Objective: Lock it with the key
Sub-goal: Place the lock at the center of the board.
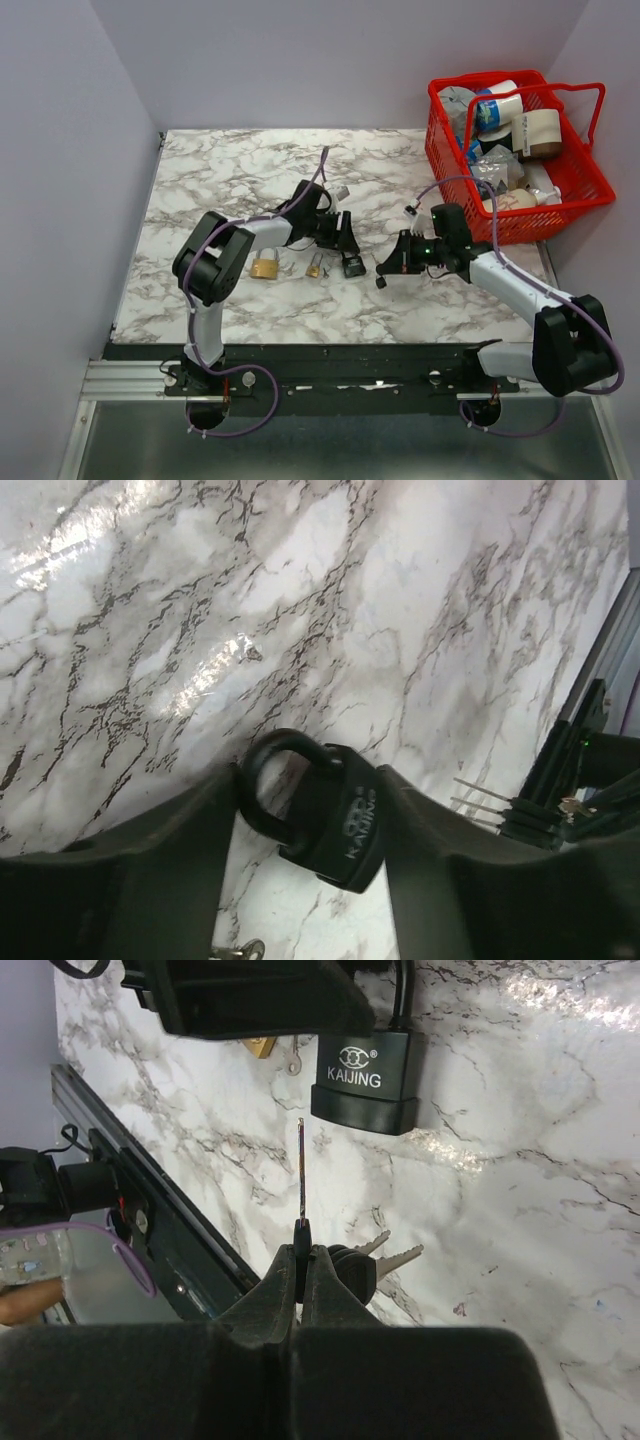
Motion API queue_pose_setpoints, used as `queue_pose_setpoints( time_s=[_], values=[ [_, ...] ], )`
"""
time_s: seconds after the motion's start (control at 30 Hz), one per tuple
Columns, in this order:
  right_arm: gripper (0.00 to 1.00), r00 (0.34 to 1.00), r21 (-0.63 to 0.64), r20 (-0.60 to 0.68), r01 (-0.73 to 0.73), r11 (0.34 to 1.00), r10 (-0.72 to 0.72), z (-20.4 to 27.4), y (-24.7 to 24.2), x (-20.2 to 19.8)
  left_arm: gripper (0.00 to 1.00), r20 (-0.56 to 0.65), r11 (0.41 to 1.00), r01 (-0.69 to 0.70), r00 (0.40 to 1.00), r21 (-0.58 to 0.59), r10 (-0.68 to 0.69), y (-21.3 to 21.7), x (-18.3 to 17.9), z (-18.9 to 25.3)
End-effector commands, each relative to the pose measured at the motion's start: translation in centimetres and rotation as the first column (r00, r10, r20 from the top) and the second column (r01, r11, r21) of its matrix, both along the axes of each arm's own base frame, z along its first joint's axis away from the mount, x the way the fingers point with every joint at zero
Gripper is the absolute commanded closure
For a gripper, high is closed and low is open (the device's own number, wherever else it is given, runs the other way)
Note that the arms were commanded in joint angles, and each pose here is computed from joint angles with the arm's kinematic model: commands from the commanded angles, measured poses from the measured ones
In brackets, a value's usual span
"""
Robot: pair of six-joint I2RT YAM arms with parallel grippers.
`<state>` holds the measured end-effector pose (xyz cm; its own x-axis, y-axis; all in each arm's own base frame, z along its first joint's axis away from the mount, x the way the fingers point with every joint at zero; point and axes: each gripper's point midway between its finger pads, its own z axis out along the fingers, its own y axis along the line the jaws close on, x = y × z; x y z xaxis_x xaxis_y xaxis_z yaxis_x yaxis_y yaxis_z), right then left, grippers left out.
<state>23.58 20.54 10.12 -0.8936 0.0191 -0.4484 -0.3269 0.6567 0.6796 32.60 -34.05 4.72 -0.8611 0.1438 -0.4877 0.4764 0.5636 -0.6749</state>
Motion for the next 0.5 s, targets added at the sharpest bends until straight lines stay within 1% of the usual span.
queue_pose_setpoints(
  time_s=[0.0, 0.03, 0.1, 0.17, 0.27, 0.3, 0.33, 0.43, 0.47],
  values=[
    [0.99, 0.999, -0.028, 0.042, 0.023, 0.999, -0.022, 0.6, -0.4, 1.3, 0.28, 0.147, 1.0, -0.011, 0.989, -0.027, 0.015, -0.4, 2.1, 4.7],
    [0.99, 0.999, -0.03, 0.049, 0.023, 0.999, -0.021, 0.7, -0.4, 1.4, 0.22, 0.165, 0.999, -0.013, 0.986, -0.034, 0.019, -0.5, 2.4, 5.5],
    [0.99, 0.998, -0.038, 0.062, 0.029, 0.999, -0.027, 0.9, -0.5, 1.8, 0.2, 0.189, 0.999, -0.009, 0.982, -0.05, 0.018, -0.6, 2.6, 6.9],
    [0.99, 0.996, -0.047, 0.089, 0.037, 0.998, -0.032, 1.4, -0.5, 2.5, 0.15, 0.217, 0.998, -0.007, 0.976, -0.068, 0.021, -0.7, 2.9, 8.7],
    [0.99, 0.992, -0.075, 0.112, 0.072, 0.995, -0.063, 1.7, -0.8, 3.9, 0.13, 0.244, 0.995, -0.009, 0.969, -0.097, 0.032, -0.6, 3.0, 11.2],
    [0.99, 0.992, -0.095, 0.1, 0.083, 0.992, -0.073, 1.1, -0.9, 4.3, 0.12, 0.253, 0.995, -0.008, 0.967, -0.099, 0.033, -0.4, 2.9, 11.7],
    [0.99, 0.991, -0.119, 0.104, 0.1, 0.988, -0.088, 0.8, -1.2, 4.8, 0.06, 0.263, 0.994, -0.013, 0.964, -0.105, 0.041, -0.3, 3.1, 12.3],
    [0.99, 0.994, -0.138, 0.055, 0.106, 0.985, -0.099, -0.1, -1.1, 5.5, 0.01, 0.264, 0.993, -0.028, 0.963, -0.119, 0.059, 0.9, 2.8, 13.8],
    [0.99, 0.994, -0.13, 0.052, 0.105, 0.986, -0.099, -0.1, -0.9, 5.7, 0.01, 0.273, 0.991, -0.033, 0.96, -0.129, 0.067, 1.3, 2.8, 14.5]
  ],
)
